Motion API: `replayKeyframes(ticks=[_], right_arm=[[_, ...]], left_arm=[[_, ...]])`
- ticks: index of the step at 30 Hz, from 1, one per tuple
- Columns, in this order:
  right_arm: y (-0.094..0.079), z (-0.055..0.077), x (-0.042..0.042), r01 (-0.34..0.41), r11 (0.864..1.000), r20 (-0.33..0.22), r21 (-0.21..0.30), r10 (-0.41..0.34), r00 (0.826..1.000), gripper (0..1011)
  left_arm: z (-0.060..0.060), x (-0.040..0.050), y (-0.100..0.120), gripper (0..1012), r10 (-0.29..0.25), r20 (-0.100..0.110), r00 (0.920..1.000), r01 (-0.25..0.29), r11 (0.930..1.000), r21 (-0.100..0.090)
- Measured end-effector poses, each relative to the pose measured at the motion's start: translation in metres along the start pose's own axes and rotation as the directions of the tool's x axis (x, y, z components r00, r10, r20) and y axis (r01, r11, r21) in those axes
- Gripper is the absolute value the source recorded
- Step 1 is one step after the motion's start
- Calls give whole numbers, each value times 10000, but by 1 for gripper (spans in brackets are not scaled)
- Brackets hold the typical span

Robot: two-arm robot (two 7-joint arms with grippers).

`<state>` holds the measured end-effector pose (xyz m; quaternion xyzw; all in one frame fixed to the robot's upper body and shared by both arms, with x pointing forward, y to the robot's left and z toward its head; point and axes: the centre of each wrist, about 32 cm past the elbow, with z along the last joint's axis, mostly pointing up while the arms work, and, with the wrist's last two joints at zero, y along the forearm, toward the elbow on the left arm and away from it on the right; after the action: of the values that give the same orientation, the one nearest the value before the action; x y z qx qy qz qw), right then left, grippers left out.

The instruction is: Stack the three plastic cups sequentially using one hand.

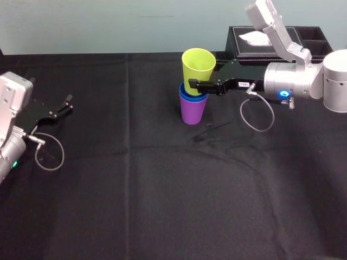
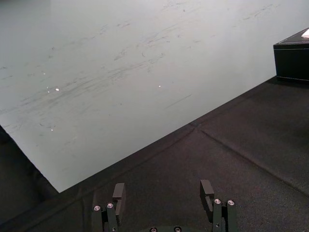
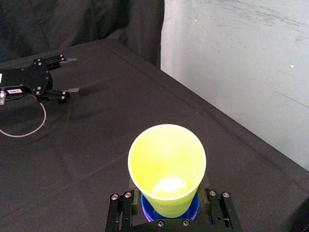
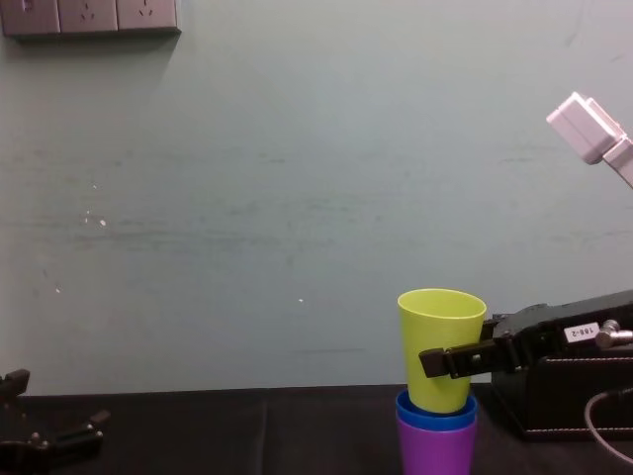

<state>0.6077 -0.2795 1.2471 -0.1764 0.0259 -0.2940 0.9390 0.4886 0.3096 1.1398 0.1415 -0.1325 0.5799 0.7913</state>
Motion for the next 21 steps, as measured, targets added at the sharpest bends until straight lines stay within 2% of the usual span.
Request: replayKeyframes(ticks=[21], right_arm=[[49,-34,-8,-62,9998,4,-164,62,10000,711]], left_arm=[[0,0,0,1010,0,0,10000,0,10000,0]])
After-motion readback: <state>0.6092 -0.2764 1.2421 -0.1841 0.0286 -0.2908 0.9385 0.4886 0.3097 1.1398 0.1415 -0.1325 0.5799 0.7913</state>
